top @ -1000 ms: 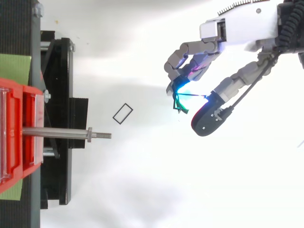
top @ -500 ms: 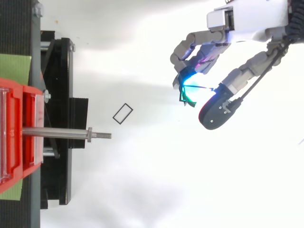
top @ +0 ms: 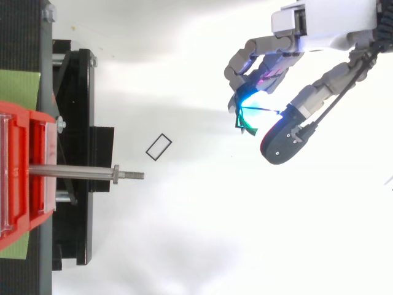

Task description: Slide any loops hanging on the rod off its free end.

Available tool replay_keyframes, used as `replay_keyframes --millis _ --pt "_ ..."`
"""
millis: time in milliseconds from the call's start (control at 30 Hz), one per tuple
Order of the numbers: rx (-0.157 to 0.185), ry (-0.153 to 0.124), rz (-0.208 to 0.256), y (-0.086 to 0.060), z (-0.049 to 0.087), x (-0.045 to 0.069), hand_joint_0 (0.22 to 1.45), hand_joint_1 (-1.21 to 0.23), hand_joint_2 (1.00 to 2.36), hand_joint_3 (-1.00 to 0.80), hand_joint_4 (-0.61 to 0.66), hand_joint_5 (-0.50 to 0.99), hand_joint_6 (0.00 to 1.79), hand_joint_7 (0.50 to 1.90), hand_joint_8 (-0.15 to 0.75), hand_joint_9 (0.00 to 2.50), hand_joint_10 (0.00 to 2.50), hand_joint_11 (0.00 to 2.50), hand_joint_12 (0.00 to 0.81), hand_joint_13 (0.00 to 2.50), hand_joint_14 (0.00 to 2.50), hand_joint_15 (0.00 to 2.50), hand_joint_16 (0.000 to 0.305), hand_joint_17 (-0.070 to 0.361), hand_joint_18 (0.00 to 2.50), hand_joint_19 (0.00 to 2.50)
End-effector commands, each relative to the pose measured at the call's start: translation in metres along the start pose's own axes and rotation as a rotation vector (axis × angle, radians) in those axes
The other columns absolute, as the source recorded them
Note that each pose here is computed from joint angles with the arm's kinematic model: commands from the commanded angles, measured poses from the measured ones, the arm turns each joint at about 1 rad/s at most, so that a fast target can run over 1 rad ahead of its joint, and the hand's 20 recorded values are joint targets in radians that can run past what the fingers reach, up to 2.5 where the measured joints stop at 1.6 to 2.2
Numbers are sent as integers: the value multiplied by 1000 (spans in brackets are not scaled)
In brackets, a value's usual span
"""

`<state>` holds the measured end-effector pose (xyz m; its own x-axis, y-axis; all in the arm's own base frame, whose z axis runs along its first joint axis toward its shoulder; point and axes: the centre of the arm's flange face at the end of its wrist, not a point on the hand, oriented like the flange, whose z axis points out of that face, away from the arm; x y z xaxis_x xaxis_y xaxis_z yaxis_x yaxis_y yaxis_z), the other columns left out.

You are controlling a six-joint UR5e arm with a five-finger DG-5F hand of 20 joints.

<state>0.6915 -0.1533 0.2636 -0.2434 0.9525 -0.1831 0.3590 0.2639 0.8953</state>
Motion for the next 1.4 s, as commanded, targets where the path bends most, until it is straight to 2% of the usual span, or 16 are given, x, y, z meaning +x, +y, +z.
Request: replay_keyframes --millis 0,467,967,1233,1367 --pt "0 0 0 0 0 0 562 -729 1000 -500 263 -200 759 1377 337 764 9 268 343 632 0 0 54 121 723 150" --pt "0 1 0 1 0 1 495 -657 1000 -500 287 -195 745 1351 350 768 10 266 362 644 0 0 58 130 750 150" --pt "2 0 4 -1 0 0 454 -682 1000 -500 295 -186 705 1324 358 769 8 259 376 649 0 0 61 137 767 141" --pt "3 -1 6 -2 0 -1 500 -543 1000 -500 277 -174 669 1382 349 783 9 264 362 642 0 0 57 129 739 151" --pt "2 -1 6 -1 0 -1 548 -542 1000 -500 260 -169 669 1424 339 786 9 269 347 634 0 0 54 122 714 168"
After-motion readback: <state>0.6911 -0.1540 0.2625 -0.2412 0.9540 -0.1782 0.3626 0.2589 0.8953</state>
